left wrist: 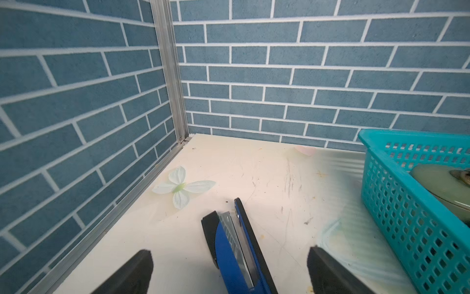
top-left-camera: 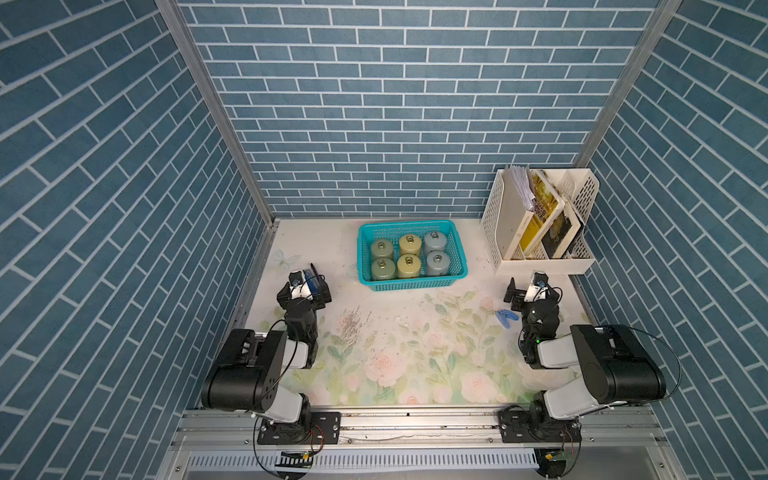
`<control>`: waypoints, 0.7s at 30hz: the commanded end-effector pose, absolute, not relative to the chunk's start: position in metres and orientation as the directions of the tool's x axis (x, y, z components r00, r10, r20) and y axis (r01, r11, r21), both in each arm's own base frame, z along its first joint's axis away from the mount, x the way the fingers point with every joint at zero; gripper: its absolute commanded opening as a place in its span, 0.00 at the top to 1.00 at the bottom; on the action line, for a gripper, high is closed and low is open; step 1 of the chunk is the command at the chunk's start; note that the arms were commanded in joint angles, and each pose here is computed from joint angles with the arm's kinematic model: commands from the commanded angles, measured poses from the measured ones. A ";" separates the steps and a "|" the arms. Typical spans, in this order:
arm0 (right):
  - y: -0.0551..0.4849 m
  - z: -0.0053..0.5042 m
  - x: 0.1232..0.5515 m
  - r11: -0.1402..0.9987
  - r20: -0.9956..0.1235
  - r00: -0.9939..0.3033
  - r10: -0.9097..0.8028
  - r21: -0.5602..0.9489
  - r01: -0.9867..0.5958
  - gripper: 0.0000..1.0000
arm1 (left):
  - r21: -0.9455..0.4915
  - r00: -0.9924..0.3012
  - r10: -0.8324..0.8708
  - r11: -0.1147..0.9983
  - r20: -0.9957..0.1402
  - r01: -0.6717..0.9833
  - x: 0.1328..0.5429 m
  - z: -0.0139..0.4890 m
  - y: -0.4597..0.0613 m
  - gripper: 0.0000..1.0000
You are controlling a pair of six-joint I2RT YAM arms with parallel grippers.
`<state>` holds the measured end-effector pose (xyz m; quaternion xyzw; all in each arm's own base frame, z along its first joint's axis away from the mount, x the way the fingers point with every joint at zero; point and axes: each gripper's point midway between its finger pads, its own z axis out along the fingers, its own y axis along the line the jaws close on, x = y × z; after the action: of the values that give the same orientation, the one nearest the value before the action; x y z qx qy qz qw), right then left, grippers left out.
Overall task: Take the tea canister out of the basket
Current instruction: Pick up the tea canister from the basket.
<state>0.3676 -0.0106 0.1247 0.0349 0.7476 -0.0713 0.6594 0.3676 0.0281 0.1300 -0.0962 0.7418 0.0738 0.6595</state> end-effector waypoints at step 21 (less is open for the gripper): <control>0.000 0.154 0.401 0.985 -0.963 -0.243 -0.120 -0.146 0.092 0.00 | 0.014 -0.189 -0.035 0.969 -0.981 -0.248 0.396 0.162 0.029 0.00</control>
<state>0.3809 -0.0085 0.1317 0.0247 0.7661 -0.0776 0.6376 0.3788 0.0276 0.1338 -0.0934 0.7594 0.0783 0.6391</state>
